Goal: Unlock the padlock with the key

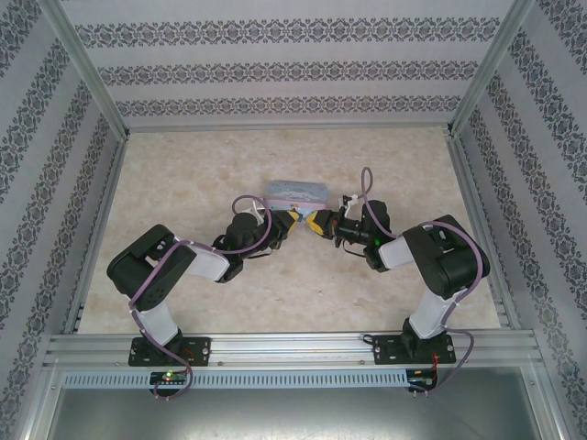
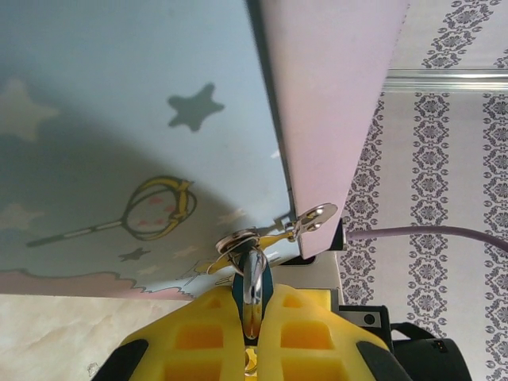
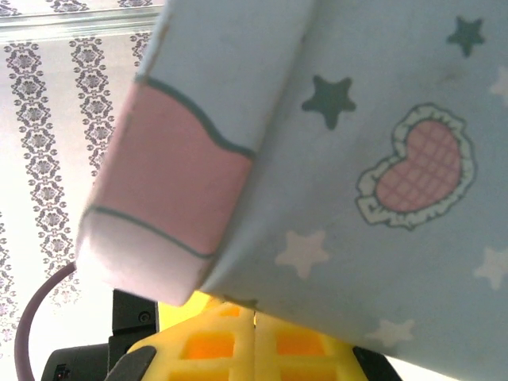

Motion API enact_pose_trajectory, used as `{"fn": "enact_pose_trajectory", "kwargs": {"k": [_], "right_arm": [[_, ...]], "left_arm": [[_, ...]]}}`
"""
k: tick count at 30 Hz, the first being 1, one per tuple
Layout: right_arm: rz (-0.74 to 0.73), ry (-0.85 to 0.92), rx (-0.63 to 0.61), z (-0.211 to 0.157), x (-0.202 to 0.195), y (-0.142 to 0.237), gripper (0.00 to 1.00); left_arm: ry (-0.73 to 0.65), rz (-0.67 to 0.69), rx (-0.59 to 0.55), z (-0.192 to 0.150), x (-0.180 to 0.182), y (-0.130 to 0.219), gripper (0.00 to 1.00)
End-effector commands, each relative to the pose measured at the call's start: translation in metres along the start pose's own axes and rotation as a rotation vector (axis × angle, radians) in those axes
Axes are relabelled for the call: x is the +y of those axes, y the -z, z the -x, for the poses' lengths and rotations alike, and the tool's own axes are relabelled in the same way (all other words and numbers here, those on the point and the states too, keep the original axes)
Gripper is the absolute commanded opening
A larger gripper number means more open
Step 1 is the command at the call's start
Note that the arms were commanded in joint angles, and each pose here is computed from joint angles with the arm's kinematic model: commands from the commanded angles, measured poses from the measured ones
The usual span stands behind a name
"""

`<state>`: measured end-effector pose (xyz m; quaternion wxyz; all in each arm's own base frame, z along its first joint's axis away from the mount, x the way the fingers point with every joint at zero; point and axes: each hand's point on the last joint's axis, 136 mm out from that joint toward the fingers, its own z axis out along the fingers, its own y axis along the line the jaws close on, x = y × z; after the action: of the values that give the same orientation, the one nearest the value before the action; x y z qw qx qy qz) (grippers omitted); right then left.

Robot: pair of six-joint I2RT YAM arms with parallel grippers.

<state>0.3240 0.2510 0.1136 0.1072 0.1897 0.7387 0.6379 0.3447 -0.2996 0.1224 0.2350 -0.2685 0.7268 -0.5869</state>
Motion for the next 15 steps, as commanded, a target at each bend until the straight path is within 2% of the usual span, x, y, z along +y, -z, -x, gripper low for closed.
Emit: {"fn": "enact_pose_trajectory", "kwargs": {"k": [1, 15], "right_arm": [[0.068, 0.065, 0.014, 0.000, 0.024, -0.009, 0.00], [0.105, -0.025, 0.023, 0.020, 0.020, -0.004, 0.00]], "left_arm": [[-0.035, -0.169, 0.207, -0.048, -0.049, -0.001, 0.00], [-0.030, -0.186, 0.237, -0.053, -0.055, -0.002, 0.00]]}}
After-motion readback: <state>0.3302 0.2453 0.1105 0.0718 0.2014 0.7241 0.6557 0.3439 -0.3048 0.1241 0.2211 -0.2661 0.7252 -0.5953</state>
